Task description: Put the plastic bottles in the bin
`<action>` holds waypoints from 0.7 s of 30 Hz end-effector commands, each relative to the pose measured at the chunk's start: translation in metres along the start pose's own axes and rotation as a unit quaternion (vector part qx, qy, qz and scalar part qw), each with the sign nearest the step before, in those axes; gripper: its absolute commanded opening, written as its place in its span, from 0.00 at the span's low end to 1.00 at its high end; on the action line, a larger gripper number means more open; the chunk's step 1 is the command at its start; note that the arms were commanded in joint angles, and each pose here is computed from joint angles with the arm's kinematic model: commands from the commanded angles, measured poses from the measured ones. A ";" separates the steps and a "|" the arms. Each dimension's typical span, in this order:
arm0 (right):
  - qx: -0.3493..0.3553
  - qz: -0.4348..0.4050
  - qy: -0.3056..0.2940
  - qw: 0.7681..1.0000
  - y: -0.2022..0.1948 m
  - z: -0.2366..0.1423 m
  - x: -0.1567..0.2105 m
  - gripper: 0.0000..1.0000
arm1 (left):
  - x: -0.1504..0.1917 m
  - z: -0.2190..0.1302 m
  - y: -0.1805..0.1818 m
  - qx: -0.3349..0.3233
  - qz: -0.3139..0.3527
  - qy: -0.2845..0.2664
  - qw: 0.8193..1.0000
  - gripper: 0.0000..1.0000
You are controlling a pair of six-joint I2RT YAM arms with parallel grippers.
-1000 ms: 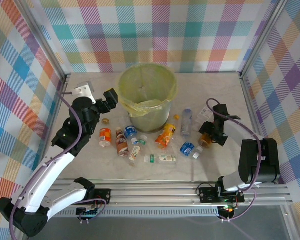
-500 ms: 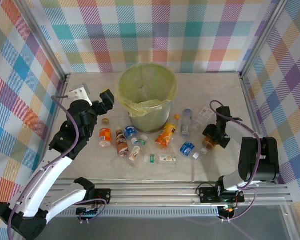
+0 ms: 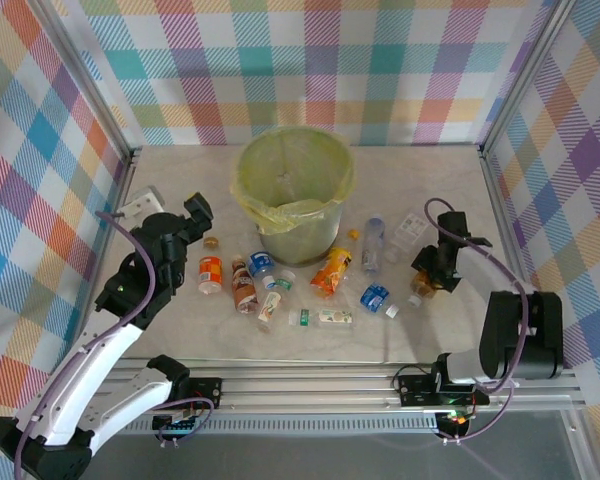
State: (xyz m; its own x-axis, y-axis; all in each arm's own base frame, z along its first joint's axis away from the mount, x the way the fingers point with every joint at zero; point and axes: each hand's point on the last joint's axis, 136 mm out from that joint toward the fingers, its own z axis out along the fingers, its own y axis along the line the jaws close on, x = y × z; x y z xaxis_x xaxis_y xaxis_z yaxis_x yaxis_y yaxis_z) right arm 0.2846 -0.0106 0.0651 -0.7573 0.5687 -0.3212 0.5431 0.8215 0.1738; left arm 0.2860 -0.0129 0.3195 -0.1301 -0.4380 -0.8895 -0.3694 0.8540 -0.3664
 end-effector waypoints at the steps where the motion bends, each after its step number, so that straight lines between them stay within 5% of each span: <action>1: 0.004 -0.015 -0.010 1.000 -0.006 -0.016 0.000 0.64 | 0.001 -0.002 0.029 -0.052 -0.026 -0.016 0.998 1.00; 21: -0.104 -0.088 -0.095 0.986 0.056 -0.126 -0.025 0.53 | 0.075 0.055 0.065 -0.107 -0.014 0.104 0.989 1.00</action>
State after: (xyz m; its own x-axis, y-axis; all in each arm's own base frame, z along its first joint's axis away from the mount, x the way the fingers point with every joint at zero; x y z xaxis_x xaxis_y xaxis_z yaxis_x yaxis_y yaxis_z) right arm 0.2869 0.0172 0.1777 -0.7428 0.4488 -0.4968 0.3564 0.8932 0.2741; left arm 0.2978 0.0295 0.2220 -0.2849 -0.4870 -0.8256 -0.5732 0.7769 -0.2604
